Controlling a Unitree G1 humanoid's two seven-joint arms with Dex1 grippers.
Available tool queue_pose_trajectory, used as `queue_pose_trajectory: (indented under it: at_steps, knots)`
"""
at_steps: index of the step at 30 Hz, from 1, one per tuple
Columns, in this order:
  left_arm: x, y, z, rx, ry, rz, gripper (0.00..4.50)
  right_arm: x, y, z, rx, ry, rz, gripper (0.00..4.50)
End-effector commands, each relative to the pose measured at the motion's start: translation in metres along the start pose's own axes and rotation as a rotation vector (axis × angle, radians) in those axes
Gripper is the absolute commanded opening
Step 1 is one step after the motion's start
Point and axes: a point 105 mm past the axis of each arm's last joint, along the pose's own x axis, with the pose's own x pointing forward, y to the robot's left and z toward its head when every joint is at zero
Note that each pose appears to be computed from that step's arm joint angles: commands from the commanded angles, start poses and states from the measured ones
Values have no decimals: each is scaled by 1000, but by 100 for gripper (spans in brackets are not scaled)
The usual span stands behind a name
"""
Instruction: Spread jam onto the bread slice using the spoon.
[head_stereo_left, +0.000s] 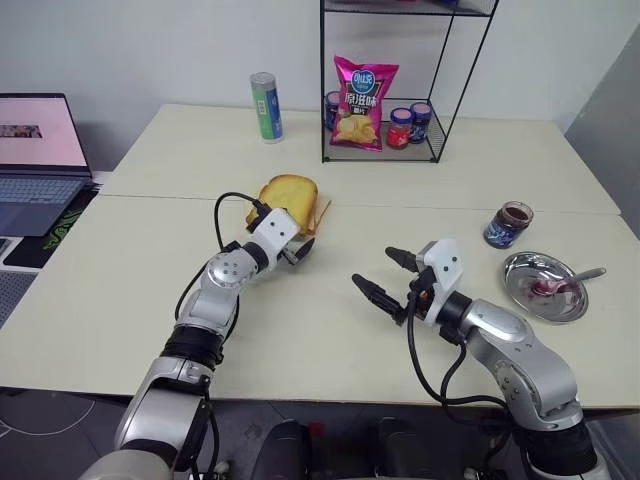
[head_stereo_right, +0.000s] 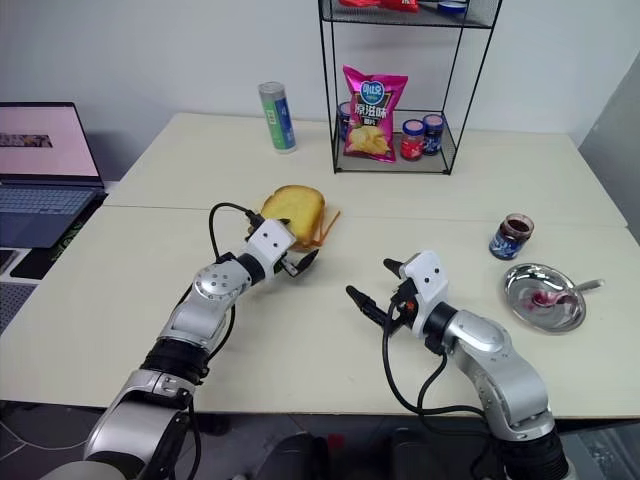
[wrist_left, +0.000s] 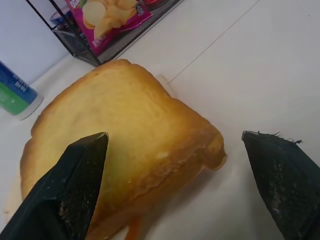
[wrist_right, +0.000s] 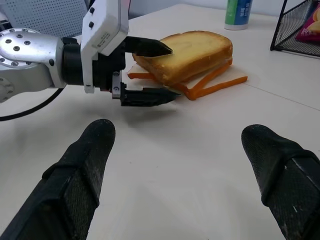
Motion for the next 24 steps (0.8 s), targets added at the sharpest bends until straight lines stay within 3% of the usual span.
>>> queue_pose_trajectory:
  at_steps: [1, 15, 18, 21, 24]
  knots:
    - [4, 20, 21, 29, -74, 74, 408, 0, 0, 10, -17, -41, -8, 450]
    - [3, 23, 23, 5, -96, 85, 111, -1, -9, 0, -28, -27, -62, 450]
    - [2, 27, 35, -4, -140, 102, 55, -1, -10, 1, -29, -30, -72, 450]
    - [0, 19, 63, -35, -262, 46, 4, -5, -16, -3, -32, -18, -104, 450]
    - [-10, -13, 87, -26, -369, -133, 4, -14, -23, -7, -29, -5, -154, 450]
